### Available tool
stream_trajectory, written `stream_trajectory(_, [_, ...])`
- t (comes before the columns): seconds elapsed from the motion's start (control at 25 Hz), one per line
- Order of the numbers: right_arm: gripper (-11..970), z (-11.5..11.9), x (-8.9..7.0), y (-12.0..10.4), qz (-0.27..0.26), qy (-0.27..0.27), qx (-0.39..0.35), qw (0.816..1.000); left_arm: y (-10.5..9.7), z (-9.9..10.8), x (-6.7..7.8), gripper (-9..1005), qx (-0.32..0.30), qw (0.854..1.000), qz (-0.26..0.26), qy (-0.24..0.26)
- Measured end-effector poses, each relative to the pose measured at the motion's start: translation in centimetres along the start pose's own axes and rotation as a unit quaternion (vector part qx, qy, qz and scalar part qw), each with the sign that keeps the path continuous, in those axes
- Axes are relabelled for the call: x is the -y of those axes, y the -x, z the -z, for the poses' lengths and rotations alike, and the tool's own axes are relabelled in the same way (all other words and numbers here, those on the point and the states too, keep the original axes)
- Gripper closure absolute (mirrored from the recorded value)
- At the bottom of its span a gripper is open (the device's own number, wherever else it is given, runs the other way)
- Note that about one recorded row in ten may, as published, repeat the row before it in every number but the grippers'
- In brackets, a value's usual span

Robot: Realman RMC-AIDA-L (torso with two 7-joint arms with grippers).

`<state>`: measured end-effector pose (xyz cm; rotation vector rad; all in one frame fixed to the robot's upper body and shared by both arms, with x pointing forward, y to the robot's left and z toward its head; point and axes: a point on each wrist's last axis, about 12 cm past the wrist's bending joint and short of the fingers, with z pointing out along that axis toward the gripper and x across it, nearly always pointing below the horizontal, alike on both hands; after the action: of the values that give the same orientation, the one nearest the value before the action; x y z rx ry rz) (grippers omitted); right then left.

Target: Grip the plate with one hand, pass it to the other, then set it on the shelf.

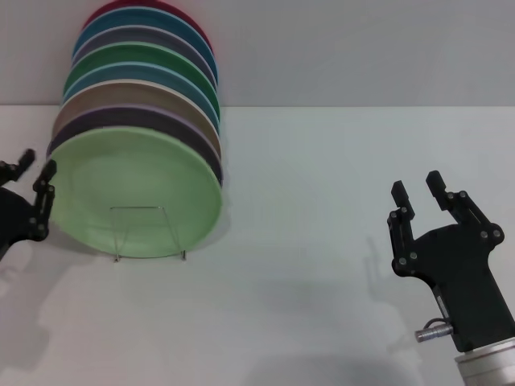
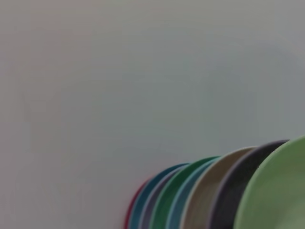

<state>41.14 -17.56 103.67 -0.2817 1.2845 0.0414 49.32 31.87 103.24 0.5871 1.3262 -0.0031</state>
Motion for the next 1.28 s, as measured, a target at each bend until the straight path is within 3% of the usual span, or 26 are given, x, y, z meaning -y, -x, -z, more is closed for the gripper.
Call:
stream_trajectory(0.24, [606,-0.6,0.3,-0.1,0.004,-0.007,-0.001,1.000,0.4,2.1,-0.2,789,0.022,0.999,0.007,0.024])
stream_trajectory(0.32, [604,-0.8,0.5,-0.2,0.007,-0.010,-0.001,1.000,0.5,2.6,-0.1,705,0.029,0.999,0.011,0.029])
stream_trajectory(0.4, [601,-1.2,1.0,-0.4,0.012,-0.019,-0.002,1.000,0.8,4.0,0.3,621,0.046,0.998,0.029,0.045])
stream_trajectory(0.44, [600,-1.7,1.6,-0.5,0.019,-0.031,-0.002,0.999,1.2,5.1,0.6,621,0.061,0.995,0.053,0.062])
stream_trajectory(0.48, [599,-1.7,1.6,-0.5,0.019,-0.031,-0.002,0.999,1.2,5.1,0.6,621,0.061,0.995,0.053,0.062])
stream_trajectory(0.6, [595,-2.4,2.5,-0.8,0.023,-0.046,-0.001,0.999,1.6,6.1,0.9,620,0.082,0.986,0.116,0.090])
stream_trajectory(0.64, [594,-3.0,3.2,-1.0,0.022,-0.057,0.000,0.998,1.6,6.2,0.8,608,0.088,0.980,0.154,0.094])
stream_trajectory(0.68, [593,-3.0,3.2,-1.0,0.022,-0.057,0.000,0.998,1.6,6.2,0.8,596,0.088,0.980,0.154,0.094])
stream_trajectory(0.76, [590,-3.5,3.9,-1.2,0.019,-0.066,0.001,0.998,1.5,6.1,0.4,571,0.092,0.970,0.205,0.096])
stream_trajectory(0.84, [588,-4.2,5.1,-1.6,0.015,-0.074,0.005,0.997,1.3,5.9,-0.2,547,0.093,0.953,0.262,0.117])
stream_trajectory(0.88, [587,-4.2,5.1,-1.6,0.015,-0.074,0.005,0.997,1.3,5.9,-0.2,505,0.093,0.953,0.262,0.117])
stream_trajectory(1.04, [582,-5.2,7.5,-2.5,-0.006,-0.067,0.011,0.998,0.7,5.5,-0.4,335,0.081,0.943,0.283,0.158])
stream_trajectory(1.28, [574,-6.4,9.4,-3.2,-0.031,-0.085,0.000,0.996,0.6,4.7,-0.3,219,0.078,0.942,0.284,0.160])
